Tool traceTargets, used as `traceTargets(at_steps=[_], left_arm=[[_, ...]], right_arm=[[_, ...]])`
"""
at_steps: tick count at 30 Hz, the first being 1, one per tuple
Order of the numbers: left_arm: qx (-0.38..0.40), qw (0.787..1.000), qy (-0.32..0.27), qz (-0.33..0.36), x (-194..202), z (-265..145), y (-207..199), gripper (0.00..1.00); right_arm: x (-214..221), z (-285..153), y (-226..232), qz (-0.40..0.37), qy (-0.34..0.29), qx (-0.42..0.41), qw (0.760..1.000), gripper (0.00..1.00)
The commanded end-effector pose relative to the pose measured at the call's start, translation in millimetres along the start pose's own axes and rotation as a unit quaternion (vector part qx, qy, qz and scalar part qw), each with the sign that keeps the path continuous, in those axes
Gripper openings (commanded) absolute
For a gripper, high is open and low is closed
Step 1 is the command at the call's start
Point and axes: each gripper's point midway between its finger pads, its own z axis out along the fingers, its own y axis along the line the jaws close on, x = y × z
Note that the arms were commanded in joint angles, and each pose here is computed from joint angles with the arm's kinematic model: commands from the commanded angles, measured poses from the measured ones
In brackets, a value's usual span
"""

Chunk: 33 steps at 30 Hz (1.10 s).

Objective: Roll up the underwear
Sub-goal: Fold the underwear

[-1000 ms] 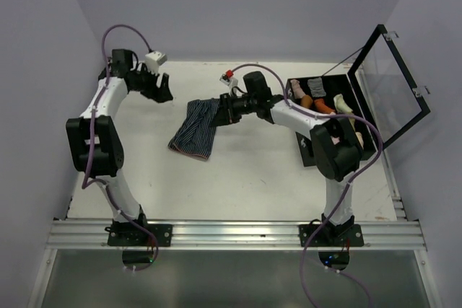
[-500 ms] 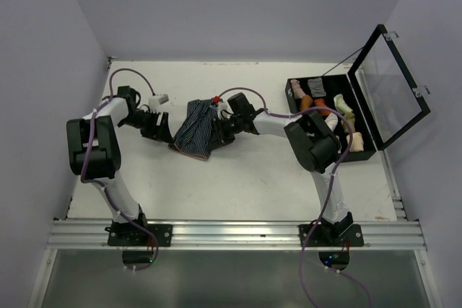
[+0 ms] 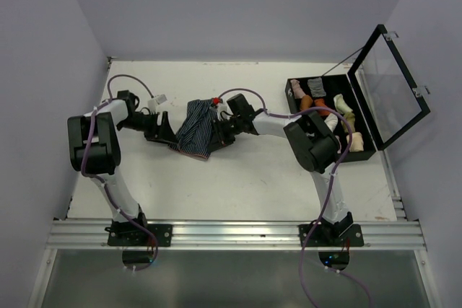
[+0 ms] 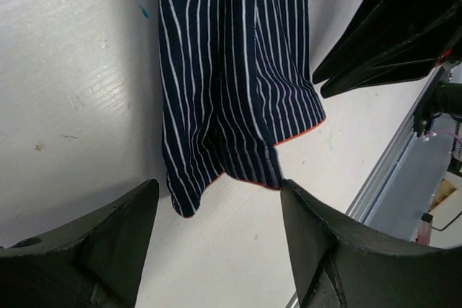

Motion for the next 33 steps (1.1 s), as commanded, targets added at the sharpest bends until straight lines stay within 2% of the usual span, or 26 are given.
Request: traceTargets(at_steps=[1,10,15,18,21,22,26,28,33], left_arm=[[0.043,0.998,-0.017,-0.032,0,-1,-8,0.73],[0.064,0.995,-0.031,-0.072,-4,-6,-3,0.76],[0.038,0.997,-0.010,-0.068,2,4,0,0.73],[0.034,0.997,-0.009,-0.066,0,6,-3,0.68],[0.018,0.998,-0.015,-0.060,-6,3,-3,0.57],[0.011,0.998,-0.014,-0.057,-7,3,-2,0.46],[0.007,0.999,-0.015,-0.049,-11,1,-6,0.24],[0.003,0.999,-0.013,-0.037,-13,0,-10,0.18],[-0.026,1.000,-0.009,0.009,-19,-3,-18,0.11]], right_arm=[[0,0,3,-0.013,0.003,-0.005,1.000,0.21],[0,1,1,-0.013,0.004,-0.003,1.000,0.22],[2,0,-2,-0.019,0.011,0.007,1.000,0.22],[3,-3,-3,-0.024,0.014,0.014,1.000,0.22],[8,-5,-2,-0.021,0.021,0.014,0.999,0.22],[7,-6,1,-0.020,0.020,0.013,1.000,0.22],[3,-13,11,-0.015,0.013,0.005,1.000,0.22],[-2,-20,16,-0.010,0.005,0.004,1.000,0.22],[-6,-34,-2,0.034,-0.015,0.036,0.999,0.22]])
